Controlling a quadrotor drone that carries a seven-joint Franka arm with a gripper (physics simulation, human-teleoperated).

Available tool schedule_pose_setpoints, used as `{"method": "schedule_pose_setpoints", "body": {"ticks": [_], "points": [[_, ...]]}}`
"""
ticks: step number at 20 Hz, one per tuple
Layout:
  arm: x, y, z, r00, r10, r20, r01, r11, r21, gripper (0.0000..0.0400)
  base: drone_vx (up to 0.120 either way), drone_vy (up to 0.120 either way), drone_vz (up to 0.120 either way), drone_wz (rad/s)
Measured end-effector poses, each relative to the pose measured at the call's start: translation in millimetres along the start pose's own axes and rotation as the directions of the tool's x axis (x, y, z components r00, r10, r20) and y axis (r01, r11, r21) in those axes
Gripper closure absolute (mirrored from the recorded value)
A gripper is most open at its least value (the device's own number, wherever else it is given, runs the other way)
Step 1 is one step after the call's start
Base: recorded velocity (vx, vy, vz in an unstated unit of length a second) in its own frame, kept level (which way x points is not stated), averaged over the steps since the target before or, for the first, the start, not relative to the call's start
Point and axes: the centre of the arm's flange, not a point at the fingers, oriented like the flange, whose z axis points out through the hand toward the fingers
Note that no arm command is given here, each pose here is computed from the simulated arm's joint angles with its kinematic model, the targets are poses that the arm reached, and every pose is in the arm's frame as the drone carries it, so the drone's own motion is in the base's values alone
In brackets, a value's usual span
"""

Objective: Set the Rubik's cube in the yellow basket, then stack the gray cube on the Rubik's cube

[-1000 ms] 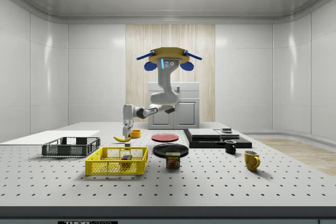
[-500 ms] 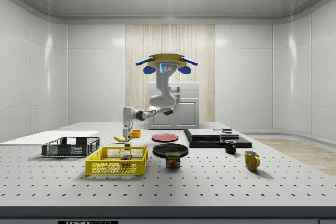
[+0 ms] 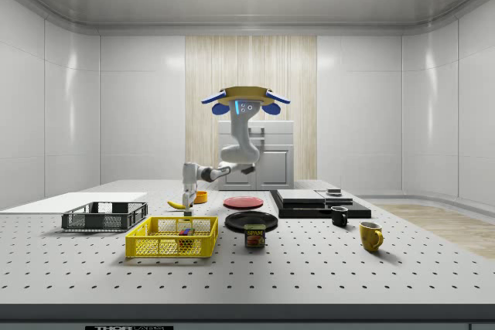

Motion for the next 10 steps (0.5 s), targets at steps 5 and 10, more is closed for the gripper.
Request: {"method": "schedule_pose_setpoints", "body": {"ticks": [5, 10], "points": [[0.0, 0.0, 3, 1.0, 0.0, 0.0, 0.0, 1.0, 0.0, 0.0, 0.0, -0.008, 0.0, 0.0], [0.0, 0.0, 13, 1.0, 0.0, 0.0, 0.0, 1.0, 0.0, 0.0, 0.0, 0.0, 0.0, 0.0]]}}
